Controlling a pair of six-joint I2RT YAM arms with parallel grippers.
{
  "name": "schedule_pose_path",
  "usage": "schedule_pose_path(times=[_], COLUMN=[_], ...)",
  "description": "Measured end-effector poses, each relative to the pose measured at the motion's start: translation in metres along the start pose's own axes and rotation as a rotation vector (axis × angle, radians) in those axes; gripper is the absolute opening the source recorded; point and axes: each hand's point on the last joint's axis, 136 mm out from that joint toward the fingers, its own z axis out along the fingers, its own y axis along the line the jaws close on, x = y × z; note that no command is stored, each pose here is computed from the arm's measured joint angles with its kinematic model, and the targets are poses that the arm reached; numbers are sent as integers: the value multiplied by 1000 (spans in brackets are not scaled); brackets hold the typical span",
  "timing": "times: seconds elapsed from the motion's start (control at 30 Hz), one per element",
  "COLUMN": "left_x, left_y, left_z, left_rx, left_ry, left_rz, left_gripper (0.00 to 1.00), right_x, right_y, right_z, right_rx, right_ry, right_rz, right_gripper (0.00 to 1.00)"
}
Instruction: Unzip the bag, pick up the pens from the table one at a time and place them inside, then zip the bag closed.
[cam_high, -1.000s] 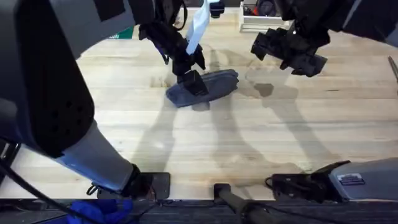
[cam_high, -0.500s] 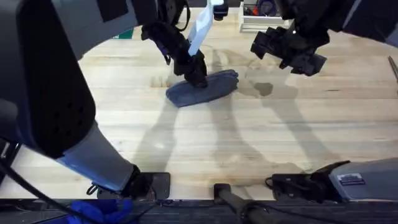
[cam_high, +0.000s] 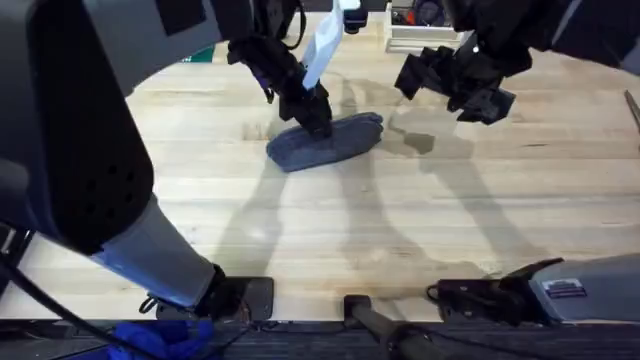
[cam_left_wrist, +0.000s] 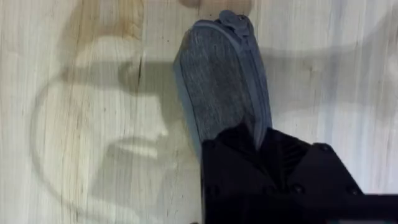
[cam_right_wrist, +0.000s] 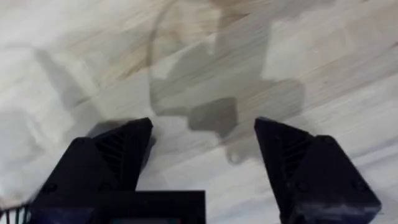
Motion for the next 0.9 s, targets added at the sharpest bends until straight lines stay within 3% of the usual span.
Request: schedule_pose_path(times=[0.33, 0.63, 0.8, 0.9], left_x=[0, 0, 0, 0], left_y=[0, 0, 0, 0], left_z=[0, 0, 0, 0], left_rx=[0, 0, -1, -1], left_ry=[0, 0, 0, 0], left_rz=[0, -2, -2, -2], left_gripper=[44, 42, 43, 43], right_x=[28, 31, 16, 3], right_y=[32, 30, 22, 9], right_z=[-5, -30, -48, -45], right_rx=[-221, -584, -691, -678], right_ry=[163, 322, 285, 255], right_rz=[-242, -399, -413, -391], right_gripper=[996, 995, 996, 996])
